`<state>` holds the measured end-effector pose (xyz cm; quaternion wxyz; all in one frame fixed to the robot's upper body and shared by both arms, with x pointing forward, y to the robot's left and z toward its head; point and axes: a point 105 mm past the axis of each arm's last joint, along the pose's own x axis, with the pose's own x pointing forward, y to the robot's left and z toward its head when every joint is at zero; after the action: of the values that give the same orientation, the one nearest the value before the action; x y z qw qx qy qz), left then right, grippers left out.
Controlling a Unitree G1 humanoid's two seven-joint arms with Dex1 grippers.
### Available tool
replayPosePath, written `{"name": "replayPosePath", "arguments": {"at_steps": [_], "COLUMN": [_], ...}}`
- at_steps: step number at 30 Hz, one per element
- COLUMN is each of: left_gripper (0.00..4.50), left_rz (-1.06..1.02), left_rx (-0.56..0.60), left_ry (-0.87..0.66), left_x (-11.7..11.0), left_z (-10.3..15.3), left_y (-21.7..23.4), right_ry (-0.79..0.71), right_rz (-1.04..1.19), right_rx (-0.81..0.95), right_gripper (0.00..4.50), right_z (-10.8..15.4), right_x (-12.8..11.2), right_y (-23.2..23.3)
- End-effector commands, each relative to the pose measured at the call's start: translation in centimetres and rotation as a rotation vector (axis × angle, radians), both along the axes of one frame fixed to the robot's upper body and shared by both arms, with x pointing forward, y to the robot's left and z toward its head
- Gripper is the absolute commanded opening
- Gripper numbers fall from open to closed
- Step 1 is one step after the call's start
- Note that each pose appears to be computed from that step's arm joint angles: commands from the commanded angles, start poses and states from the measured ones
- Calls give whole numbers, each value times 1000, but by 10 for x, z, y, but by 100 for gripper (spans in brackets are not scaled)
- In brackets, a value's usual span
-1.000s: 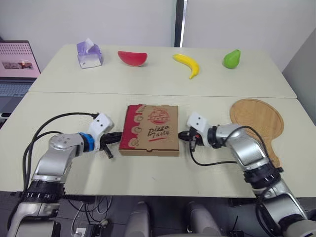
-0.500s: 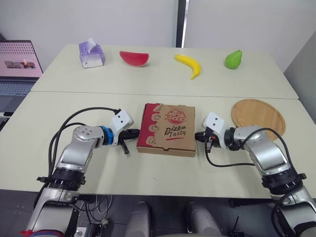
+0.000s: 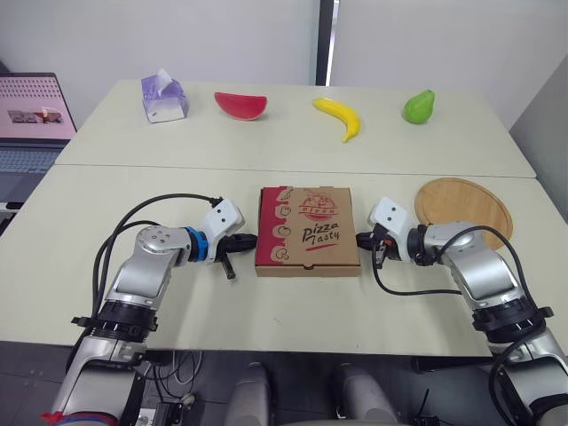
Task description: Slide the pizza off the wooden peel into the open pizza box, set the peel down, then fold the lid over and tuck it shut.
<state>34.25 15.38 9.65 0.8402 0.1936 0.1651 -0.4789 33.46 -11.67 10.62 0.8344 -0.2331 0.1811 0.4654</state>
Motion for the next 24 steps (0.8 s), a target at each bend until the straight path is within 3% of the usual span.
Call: {"name": "replayPosePath", "arguments": {"at_steps": [1, 14, 19, 24], "left_gripper": [0, 0, 0, 0], "left_rz": [-116, -77, 43, 136], "left_rx": [-28, -21, -32, -58], "left_ry": [-34, -43, -73, -114], "left_x": [-4, -1, 6, 4], "left_z": [8, 9, 18, 37], "left_y": [-27, -17, 16, 57], "right_ry": [-21, -29, -76, -143], "right_rz": [123, 110, 77, 50], "right_rx": [39, 22, -34, -7], "right_gripper": [5, 5, 5, 5], "right_z": [7, 5, 6, 29], "right_x": [-10, -7, 0, 12], "right_y": [28, 22, -4, -34]}}
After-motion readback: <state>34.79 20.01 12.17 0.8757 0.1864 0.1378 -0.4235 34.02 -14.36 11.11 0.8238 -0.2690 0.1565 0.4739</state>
